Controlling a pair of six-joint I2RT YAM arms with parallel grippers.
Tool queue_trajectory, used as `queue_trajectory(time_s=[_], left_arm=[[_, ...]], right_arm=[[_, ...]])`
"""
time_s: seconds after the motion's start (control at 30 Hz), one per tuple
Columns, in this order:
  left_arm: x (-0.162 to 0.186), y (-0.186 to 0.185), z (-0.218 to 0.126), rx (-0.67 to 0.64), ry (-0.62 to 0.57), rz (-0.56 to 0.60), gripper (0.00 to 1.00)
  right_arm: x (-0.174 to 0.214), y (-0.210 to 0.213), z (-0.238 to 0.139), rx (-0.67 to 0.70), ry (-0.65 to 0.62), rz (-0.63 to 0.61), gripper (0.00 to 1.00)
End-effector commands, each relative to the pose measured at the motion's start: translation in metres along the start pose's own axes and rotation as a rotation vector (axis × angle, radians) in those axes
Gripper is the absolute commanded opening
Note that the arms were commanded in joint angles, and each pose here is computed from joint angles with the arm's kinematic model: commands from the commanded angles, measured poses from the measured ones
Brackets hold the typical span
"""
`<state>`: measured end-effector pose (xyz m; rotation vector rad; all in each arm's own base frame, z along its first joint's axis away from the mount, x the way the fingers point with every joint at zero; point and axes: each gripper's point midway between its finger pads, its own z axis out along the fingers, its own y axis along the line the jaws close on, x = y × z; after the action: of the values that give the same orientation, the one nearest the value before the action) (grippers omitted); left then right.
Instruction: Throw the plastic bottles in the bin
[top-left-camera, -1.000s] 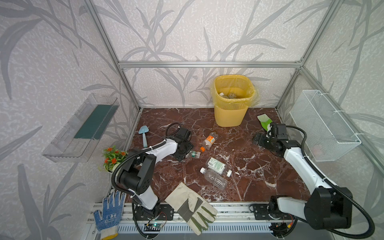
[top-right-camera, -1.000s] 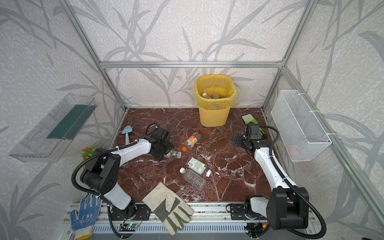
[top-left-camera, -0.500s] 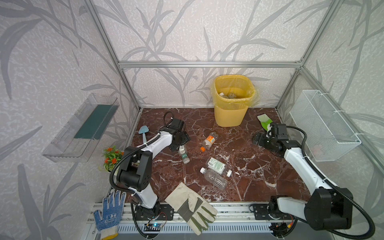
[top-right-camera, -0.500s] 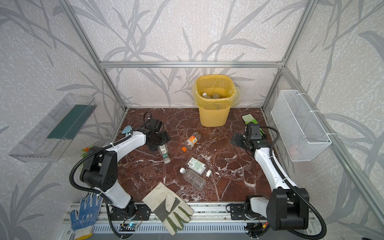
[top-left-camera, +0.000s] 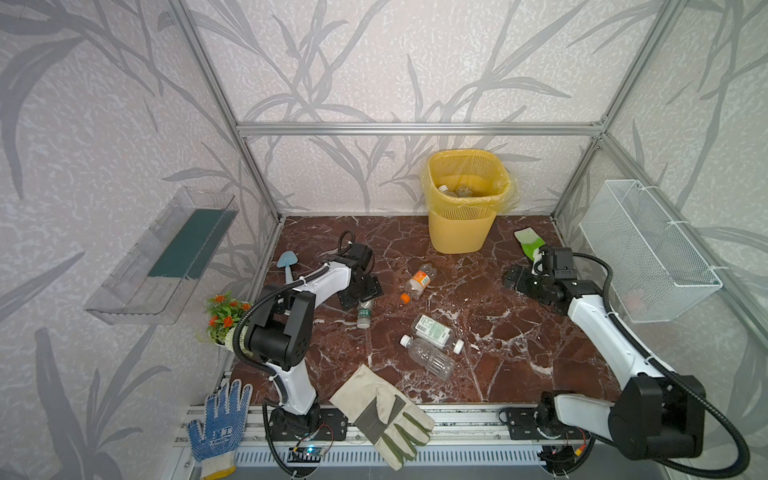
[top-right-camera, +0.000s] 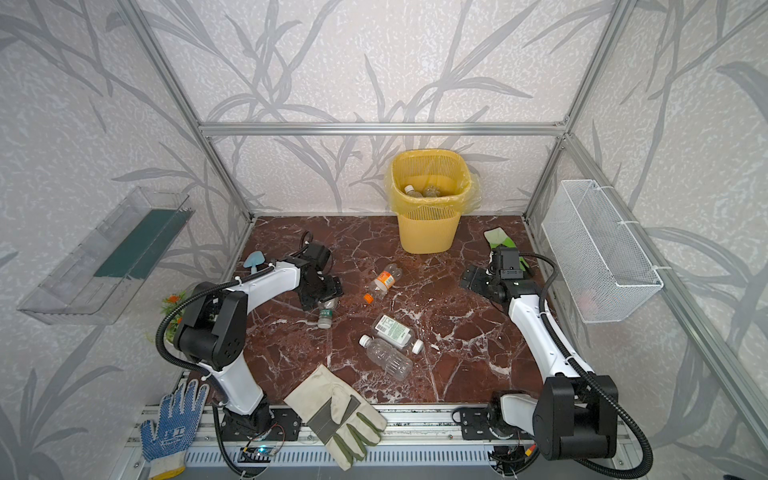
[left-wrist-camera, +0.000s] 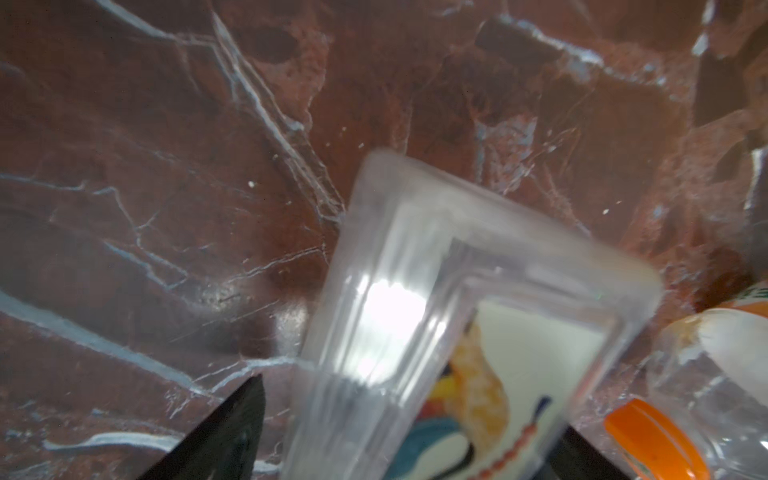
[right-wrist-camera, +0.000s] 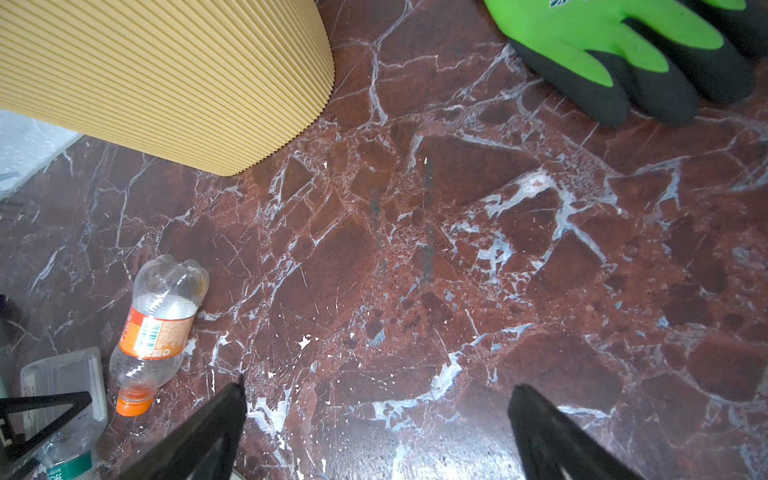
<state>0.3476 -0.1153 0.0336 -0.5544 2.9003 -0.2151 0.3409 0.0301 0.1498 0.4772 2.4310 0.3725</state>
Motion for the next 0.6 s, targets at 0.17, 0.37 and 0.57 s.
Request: queue_trajectory(time_s=[0.17,0.37,0.57], left_arm=[[0.000,0.009,-0.004,-0.059,-0.002,0.050,0.68],[-0.002,0.006,-0.006,-0.033,-0.028,0.024,0.54],[-0.004,0.006,-0.019,0.035,-0.099,-0.030,0.53]], right_arm=[[0.004,0.002,0.004,-0.012,0.020,0.023,0.99],[0.007,-0.001,0.006,-0.003,0.024,-0.016,0.99],[0.014,-0.009,0.015,-0.009,-0.019,-0.030,0.99]])
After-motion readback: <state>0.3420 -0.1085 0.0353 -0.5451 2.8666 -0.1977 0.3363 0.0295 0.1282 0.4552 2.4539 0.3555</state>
